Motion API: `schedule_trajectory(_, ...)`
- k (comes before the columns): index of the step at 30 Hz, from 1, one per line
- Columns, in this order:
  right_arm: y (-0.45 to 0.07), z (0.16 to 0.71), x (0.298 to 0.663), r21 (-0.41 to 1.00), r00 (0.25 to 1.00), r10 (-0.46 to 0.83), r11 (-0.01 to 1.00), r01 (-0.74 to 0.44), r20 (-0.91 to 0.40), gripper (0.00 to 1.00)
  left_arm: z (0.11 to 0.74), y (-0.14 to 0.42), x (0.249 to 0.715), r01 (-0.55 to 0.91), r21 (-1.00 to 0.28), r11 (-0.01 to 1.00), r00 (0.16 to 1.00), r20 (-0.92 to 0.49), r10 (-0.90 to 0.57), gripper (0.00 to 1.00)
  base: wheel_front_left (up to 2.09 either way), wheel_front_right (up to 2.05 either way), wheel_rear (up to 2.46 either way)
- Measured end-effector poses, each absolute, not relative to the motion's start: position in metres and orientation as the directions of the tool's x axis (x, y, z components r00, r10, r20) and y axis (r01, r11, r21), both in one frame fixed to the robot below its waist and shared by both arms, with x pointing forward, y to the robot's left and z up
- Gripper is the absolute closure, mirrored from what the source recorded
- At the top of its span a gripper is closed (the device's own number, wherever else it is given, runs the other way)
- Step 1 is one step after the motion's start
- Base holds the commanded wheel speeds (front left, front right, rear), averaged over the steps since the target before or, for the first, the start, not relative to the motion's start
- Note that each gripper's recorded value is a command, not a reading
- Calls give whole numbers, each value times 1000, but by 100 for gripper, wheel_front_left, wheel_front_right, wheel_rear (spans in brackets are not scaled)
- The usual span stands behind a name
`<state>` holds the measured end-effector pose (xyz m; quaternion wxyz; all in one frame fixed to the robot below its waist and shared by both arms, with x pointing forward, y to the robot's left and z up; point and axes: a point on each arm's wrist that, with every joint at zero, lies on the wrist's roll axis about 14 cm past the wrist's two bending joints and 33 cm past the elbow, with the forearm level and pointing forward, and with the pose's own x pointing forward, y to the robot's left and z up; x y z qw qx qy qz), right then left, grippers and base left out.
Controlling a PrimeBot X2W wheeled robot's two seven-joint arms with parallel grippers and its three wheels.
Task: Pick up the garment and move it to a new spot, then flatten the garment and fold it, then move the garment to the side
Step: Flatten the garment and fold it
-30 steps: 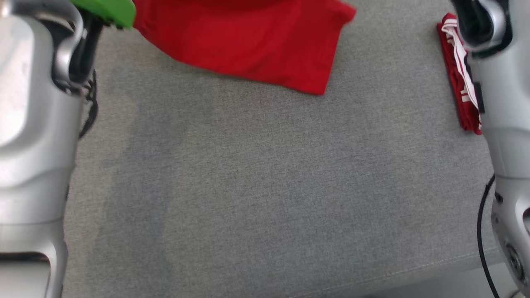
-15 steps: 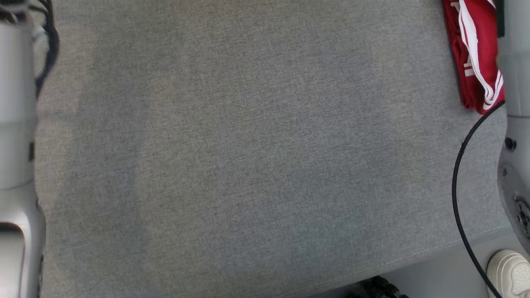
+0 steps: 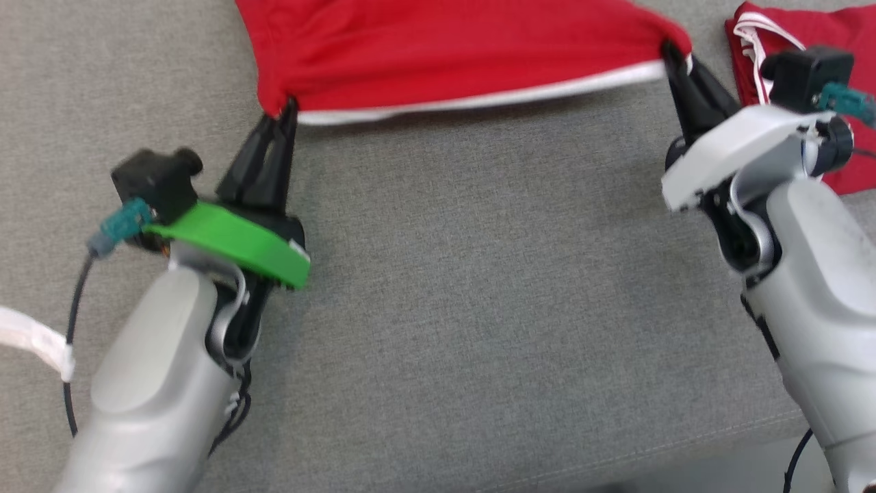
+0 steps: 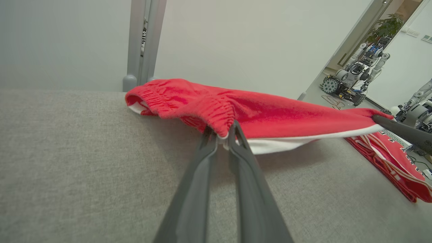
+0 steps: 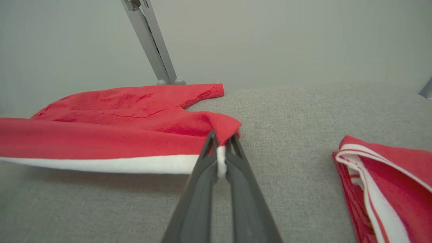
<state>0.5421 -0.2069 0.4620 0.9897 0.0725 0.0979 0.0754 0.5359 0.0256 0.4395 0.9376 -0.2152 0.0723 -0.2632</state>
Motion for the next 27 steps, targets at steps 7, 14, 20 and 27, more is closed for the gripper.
schedule_trajectory(7, -210, 442, 463, 222, 930, 165, 971, -93, -329, 100, 419, 41, 466, 394, -481, 783, 852, -130, -508, 100, 0, 0, 0)
schedule_trajectory(14, -197, 424, 387, 265, 829, 198, 962, -62, -522, 100, 415, 54, 416, 404, -399, 823, 832, -212, -512, 100, 0, 0, 0)
schedule_trajectory(20, -178, 425, 326, 271, 718, 237, 960, -71, -654, 100, 417, 68, 374, 403, -338, 850, 819, -281, -500, 100, 0, 0, 0)
schedule_trajectory(27, -168, 432, 288, 277, 643, 257, 958, -72, -721, 100, 414, 81, 328, 386, -323, 864, 790, -369, -490, 100, 0, 0, 0)
